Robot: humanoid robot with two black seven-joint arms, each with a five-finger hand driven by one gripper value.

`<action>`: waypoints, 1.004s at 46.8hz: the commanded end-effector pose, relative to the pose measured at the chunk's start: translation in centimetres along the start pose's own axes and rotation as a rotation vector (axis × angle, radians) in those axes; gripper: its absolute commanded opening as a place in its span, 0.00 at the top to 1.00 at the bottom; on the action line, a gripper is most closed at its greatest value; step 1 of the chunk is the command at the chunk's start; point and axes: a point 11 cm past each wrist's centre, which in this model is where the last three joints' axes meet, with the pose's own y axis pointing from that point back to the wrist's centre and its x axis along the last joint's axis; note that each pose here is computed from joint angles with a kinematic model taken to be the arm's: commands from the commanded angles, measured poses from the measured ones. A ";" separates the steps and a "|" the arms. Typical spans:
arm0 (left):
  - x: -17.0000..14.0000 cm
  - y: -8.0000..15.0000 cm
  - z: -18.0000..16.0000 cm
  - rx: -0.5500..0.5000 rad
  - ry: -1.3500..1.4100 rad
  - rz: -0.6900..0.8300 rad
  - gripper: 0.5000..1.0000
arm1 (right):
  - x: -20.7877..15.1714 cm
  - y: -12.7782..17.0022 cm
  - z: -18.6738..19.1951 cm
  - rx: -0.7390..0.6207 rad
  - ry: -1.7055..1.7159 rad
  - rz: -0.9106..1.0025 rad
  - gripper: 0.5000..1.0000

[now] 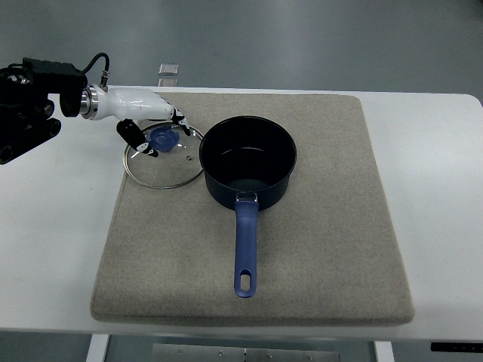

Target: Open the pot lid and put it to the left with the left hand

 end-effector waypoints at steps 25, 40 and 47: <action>3.1 0.5 2.0 -0.071 0.018 0.096 0.23 | 0.0 0.0 0.0 0.000 -0.001 0.000 0.17; 9.7 3.6 1.0 -0.068 0.119 0.372 0.21 | 0.0 0.0 -0.1 0.001 0.000 0.000 0.17; 11.3 4.0 0.4 -0.069 0.243 0.598 0.15 | 0.0 0.0 -0.1 0.001 0.000 0.000 0.17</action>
